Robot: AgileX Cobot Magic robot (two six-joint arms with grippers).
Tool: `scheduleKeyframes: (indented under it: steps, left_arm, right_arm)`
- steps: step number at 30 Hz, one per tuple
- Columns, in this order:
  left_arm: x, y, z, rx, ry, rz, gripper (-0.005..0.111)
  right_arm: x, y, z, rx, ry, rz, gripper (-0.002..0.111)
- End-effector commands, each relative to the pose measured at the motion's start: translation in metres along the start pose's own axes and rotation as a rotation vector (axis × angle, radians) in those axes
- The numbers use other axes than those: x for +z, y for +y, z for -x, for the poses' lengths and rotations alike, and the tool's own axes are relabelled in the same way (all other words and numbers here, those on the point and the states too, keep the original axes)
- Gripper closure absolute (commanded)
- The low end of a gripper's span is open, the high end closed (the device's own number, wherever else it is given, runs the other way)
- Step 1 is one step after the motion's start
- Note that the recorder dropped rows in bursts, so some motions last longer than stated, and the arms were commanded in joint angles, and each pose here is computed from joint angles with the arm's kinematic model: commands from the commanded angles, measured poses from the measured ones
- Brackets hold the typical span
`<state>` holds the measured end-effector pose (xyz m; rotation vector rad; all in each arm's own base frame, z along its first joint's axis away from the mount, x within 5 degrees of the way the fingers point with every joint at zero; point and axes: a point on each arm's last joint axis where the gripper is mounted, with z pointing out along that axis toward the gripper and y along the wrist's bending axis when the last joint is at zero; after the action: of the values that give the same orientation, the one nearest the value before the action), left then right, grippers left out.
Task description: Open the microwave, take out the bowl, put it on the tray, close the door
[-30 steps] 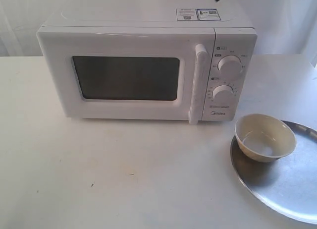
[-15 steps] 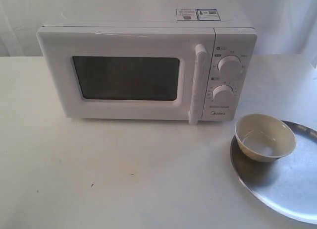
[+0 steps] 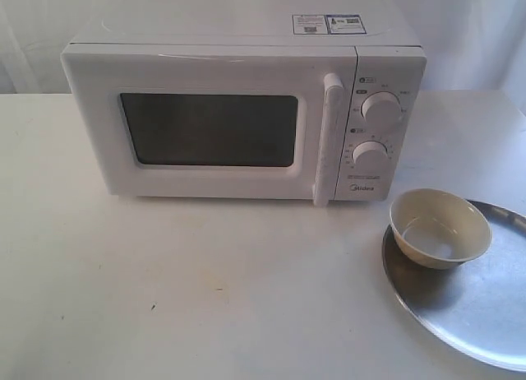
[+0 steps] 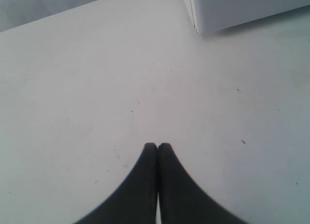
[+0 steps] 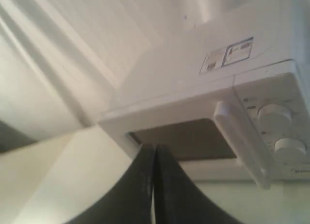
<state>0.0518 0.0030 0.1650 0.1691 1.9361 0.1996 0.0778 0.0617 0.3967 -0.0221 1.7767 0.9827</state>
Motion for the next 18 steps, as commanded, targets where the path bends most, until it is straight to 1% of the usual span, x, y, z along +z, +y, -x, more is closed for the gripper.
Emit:
scheduleKeyframes:
  steps: [1, 2, 5, 7, 11, 13, 14, 16, 17, 18]
  left_arm:
    - [-0.001, 0.0, 0.001, -0.004, -0.008, -0.003, 0.107]
    - [-0.001, 0.0, 0.001, -0.004, -0.008, -0.003, 0.107]
    - [-0.001, 0.0, 0.001, -0.004, -0.008, -0.003, 0.107]
    - [-0.001, 0.0, 0.001, -0.004, -0.008, -0.003, 0.107]
    - [-0.001, 0.0, 0.001, -0.004, -0.008, -0.003, 0.107]
    - [-0.001, 0.0, 0.001, -0.004, -0.008, -0.003, 0.107]
    - [-0.001, 0.0, 0.001, -0.004, -0.008, -0.003, 0.107]
    - [-0.001, 0.0, 0.001, -0.004, -0.008, -0.003, 0.107]
    - [-0.001, 0.0, 0.001, -0.004, -0.008, -0.003, 0.107]
    - [-0.001, 0.0, 0.001, -0.004, -0.008, -0.003, 0.107]
  right_arm:
    - [-0.031, -0.033, -0.029, 0.03, -0.282, 0.03, 0.108]
    - [-0.036, -0.042, -0.037, 0.025, -0.365, 0.026, 0.108]
    - [-0.038, -0.064, -0.057, 0.015, -0.471, -0.008, 0.108]
    - [-0.037, -0.076, -0.072, 0.013, -0.494, -0.01, 0.108]
    - [-0.029, -0.106, -0.11, 0.01, -0.451, -0.054, 0.108]
    - [-0.025, -0.119, -0.125, -0.002, -0.458, -0.061, 0.108]
    - [-0.026, -0.117, -0.123, -0.052, -0.491, -0.04, 0.108]
    - [-0.024, -0.123, -0.134, -0.167, -0.361, -0.124, 0.108]
    - [-0.025, -0.124, -0.137, -0.25, -0.336, -0.141, 0.108]
    - [-0.026, -0.125, -0.139, -0.295, -0.319, -0.162, 0.108]
